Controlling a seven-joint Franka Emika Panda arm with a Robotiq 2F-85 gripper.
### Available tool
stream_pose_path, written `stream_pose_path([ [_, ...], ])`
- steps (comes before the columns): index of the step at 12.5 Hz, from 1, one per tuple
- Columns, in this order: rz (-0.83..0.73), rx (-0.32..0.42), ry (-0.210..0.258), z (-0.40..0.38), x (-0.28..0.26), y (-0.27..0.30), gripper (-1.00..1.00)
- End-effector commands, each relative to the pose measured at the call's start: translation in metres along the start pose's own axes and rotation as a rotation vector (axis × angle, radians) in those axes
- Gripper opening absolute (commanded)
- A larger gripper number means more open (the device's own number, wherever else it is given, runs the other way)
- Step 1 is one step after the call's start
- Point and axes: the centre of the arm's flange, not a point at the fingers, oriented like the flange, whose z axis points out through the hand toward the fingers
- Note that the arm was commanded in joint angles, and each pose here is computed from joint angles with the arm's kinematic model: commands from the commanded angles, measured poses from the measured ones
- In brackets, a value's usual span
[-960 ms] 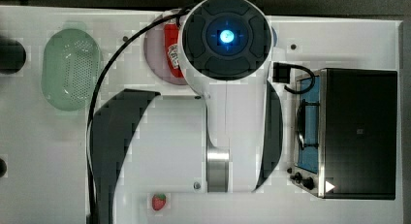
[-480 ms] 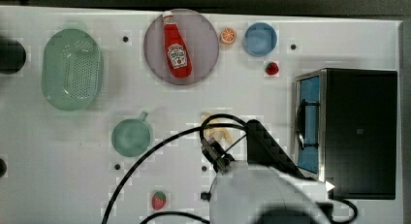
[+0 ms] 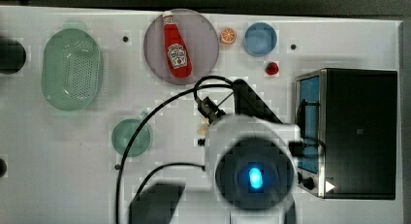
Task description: Pick Banana and place it in mug.
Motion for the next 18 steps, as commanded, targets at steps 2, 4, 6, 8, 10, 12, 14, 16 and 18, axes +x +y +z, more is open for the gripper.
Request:
stream_pose_path([
  [2,-0.222,-0.082,-0.097,0.141,-0.009,-0.002,1.0],
  [4,-0.298,-0.08,-0.096,0.191,-0.01,-0.003,1.0],
  [6,-0.32,-0.084,-0.096,0.241,-0.014,0.0,1.0],
  [8,-0.324,-0.083,-0.089,0.279,-0.017,0.002,1.0],
  [10,-0.34,-0.096,-0.107,0.31,-0.026,0.001,1.0],
  [12,-0.349,-0.101,-0.117,0.332,-0.032,0.0,1.0],
  [14,-0.35,-0.082,-0.089,0.347,-0.032,0.0,1.0],
  [16,-0.357,-0.082,-0.094,0.356,-0.037,0.0,1.0],
  [18,-0.357,-0.084,-0.097,0.357,-0.038,0.001,0.49],
])
